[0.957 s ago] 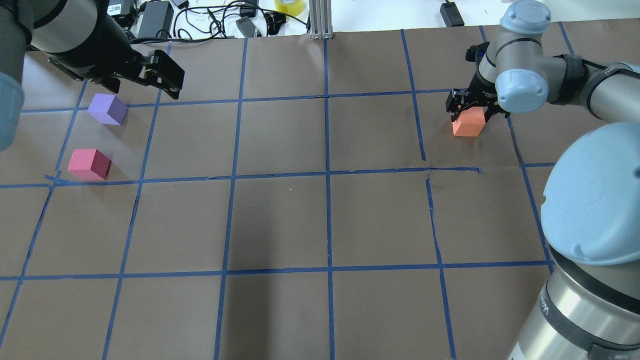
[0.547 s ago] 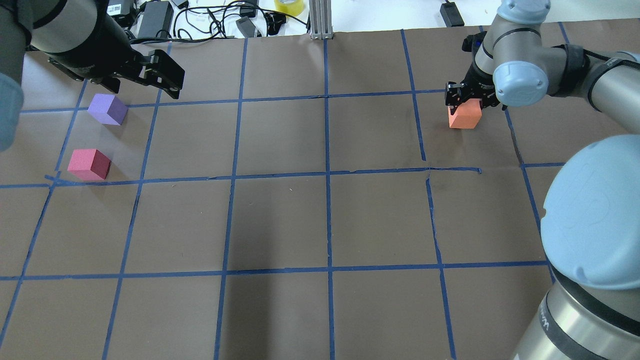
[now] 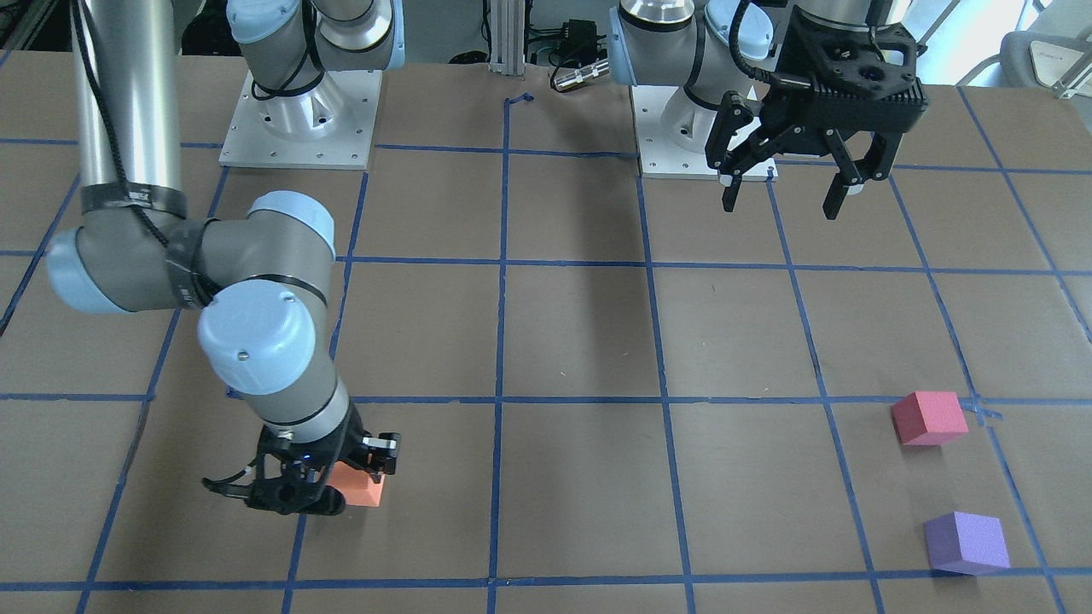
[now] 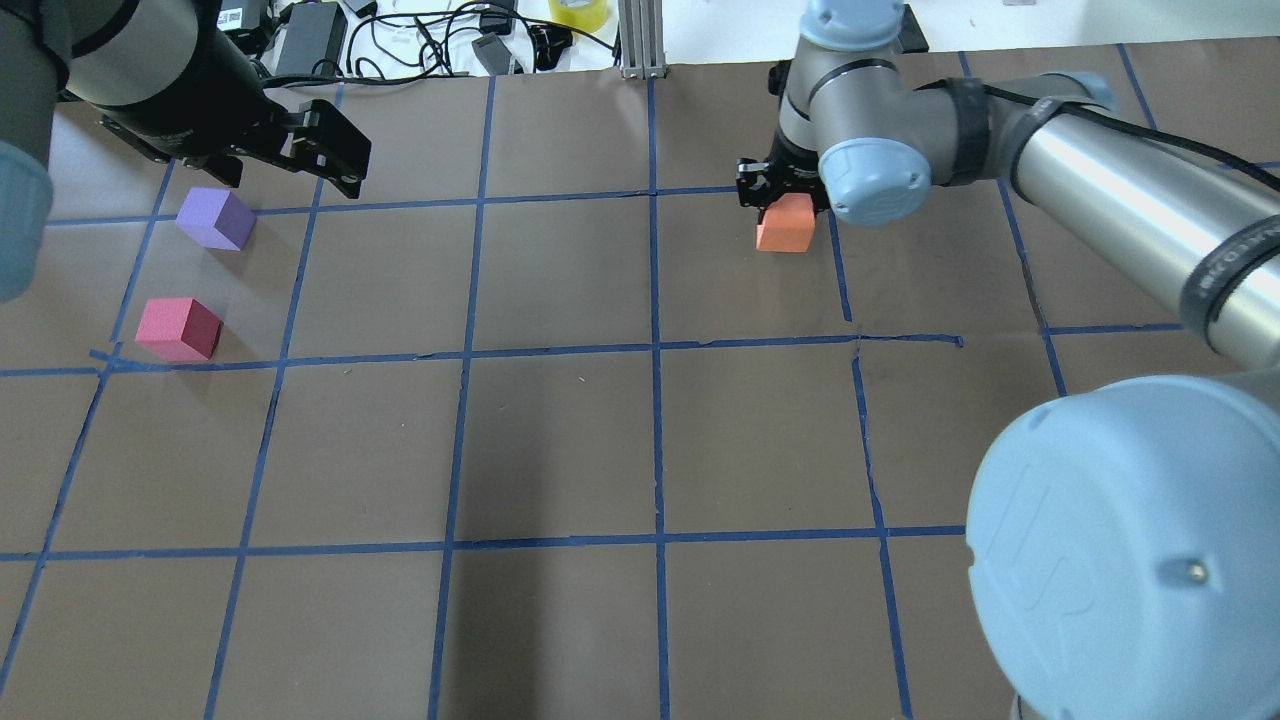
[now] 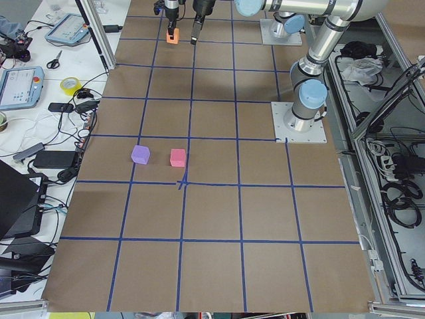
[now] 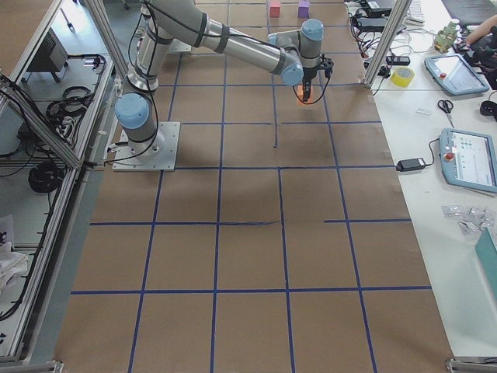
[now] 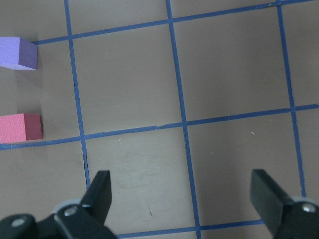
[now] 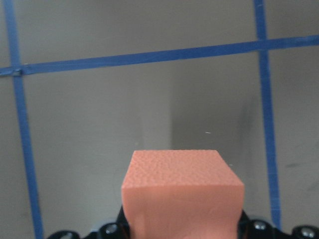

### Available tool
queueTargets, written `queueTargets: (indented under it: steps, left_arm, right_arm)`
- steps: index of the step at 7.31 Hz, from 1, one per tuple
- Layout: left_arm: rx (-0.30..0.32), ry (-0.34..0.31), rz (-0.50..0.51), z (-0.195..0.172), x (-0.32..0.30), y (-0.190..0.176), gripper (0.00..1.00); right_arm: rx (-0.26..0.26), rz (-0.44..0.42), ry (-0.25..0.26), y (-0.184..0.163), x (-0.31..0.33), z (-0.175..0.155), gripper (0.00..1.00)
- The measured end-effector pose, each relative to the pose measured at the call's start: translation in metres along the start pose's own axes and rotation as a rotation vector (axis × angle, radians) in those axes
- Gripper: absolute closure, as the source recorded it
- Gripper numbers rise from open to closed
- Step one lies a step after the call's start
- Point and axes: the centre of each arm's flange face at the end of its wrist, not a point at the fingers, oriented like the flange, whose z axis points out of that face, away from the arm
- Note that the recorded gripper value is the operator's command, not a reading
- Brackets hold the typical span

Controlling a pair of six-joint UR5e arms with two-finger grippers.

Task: Arrange blocks in a line
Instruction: 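Carry the orange cube toward the left gripper and set it down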

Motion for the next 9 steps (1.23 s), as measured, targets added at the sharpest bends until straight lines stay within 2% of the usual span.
queueTargets:
  steps: [3, 4, 5, 6, 9]
  left_arm:
    - [0.0, -0.002, 0.0, 0.0, -0.001, 0.0, 0.0]
    - [0.0, -0.002, 0.001, 0.0, 0.0, 0.0, 0.0]
    - [0.001, -0.001, 0.001, 0.0, 0.0, 0.0, 0.0]
    - [0.0, -0.001, 0.001, 0.0, 0.0, 0.0, 0.0]
    - [0.001, 0.0, 0.0, 0.0, 0.0, 0.0, 0.0]
  right_arm:
    - [0.007, -0.018, -0.021, 0.019, -0.113, 0.023, 1.0]
    - [0.008, -0.01, -0.022, 0.024, -0.142, 0.035, 0.95]
    - [0.005, -0.004, -0.023, 0.028, -0.162, 0.045, 0.7]
    - [0.001, -0.004, -0.022, 0.032, -0.173, 0.052, 0.01]
    - [0.008, -0.008, -0.022, 0.036, -0.18, 0.05, 0.0]
